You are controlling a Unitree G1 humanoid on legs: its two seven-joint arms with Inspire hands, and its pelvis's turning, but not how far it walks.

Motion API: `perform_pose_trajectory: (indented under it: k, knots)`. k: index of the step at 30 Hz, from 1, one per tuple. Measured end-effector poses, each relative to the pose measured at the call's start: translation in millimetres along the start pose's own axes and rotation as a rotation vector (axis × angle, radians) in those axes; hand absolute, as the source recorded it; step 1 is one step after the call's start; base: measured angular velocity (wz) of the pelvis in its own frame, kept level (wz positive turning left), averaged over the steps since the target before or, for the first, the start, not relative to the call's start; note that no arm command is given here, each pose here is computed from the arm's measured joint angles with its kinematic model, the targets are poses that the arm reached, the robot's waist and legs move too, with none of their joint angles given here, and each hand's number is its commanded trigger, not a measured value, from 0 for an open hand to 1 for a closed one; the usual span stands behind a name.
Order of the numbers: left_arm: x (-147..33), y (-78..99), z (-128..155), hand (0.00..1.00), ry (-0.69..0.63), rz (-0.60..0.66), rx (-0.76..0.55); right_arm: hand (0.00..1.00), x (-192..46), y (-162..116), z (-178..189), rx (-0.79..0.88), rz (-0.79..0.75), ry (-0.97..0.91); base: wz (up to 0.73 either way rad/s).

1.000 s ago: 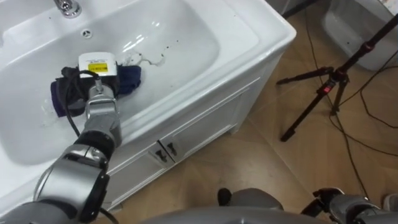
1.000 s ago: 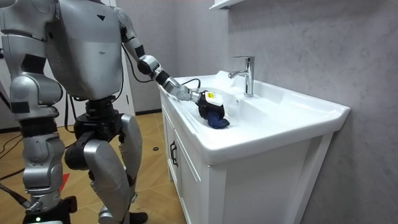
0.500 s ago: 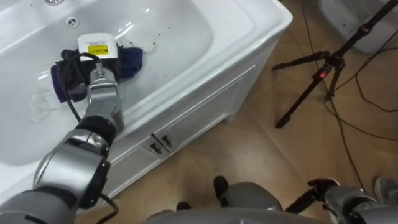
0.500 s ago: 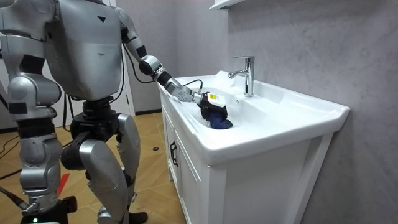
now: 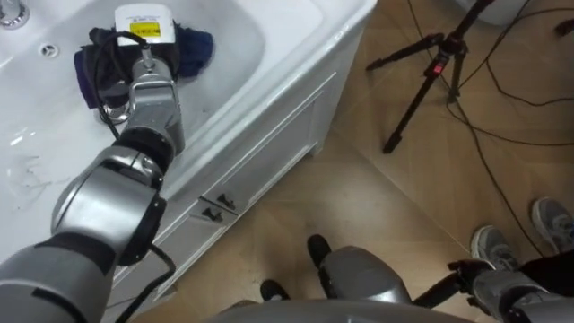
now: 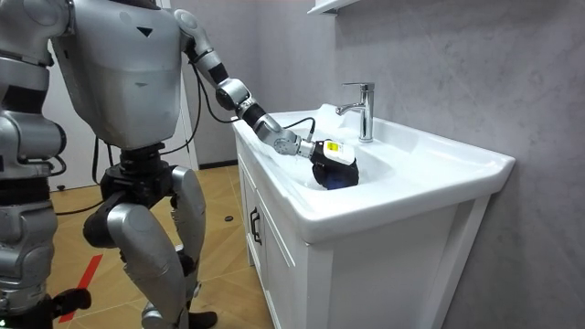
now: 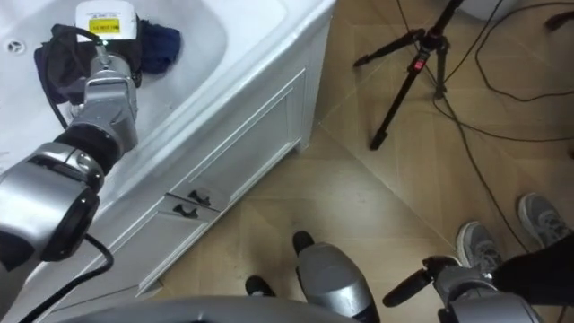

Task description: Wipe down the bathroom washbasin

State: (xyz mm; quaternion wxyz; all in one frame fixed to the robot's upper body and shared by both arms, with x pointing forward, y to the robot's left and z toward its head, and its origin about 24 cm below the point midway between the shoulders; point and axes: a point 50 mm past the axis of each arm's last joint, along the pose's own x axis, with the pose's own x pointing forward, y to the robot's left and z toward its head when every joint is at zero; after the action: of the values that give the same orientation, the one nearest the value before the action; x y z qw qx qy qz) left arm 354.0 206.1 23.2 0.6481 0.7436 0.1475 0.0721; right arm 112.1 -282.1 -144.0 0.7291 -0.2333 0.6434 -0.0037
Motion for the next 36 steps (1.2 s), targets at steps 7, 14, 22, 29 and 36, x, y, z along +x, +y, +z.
perform_pose_trajectory:
  k: [7,14,22,29,36]
  knots:
    - [3.7,3.6,-13,1.0,0.047,0.044,-0.052,0.0,0,-2,1,-0.001,-0.01,-0.012,-0.03]
    - [8.6,14.1,-16,1.0,0.048,0.093,-0.056,0.0,0,-2,0,-0.005,-0.019,-0.015,0.01]
    - [10.4,20.5,-14,1.0,0.045,0.132,-0.059,0.0,0,0,-6,-0.005,-0.016,0.0,0.0]
    - [11.2,21.4,-17,1.0,0.052,0.138,-0.054,0.0,1,0,-11,-0.009,-0.028,0.015,0.0]
    - [15.5,21.5,-27,1.0,0.084,0.095,-0.071,0.0,1,2,-19,-0.009,-0.029,0.031,-0.06]
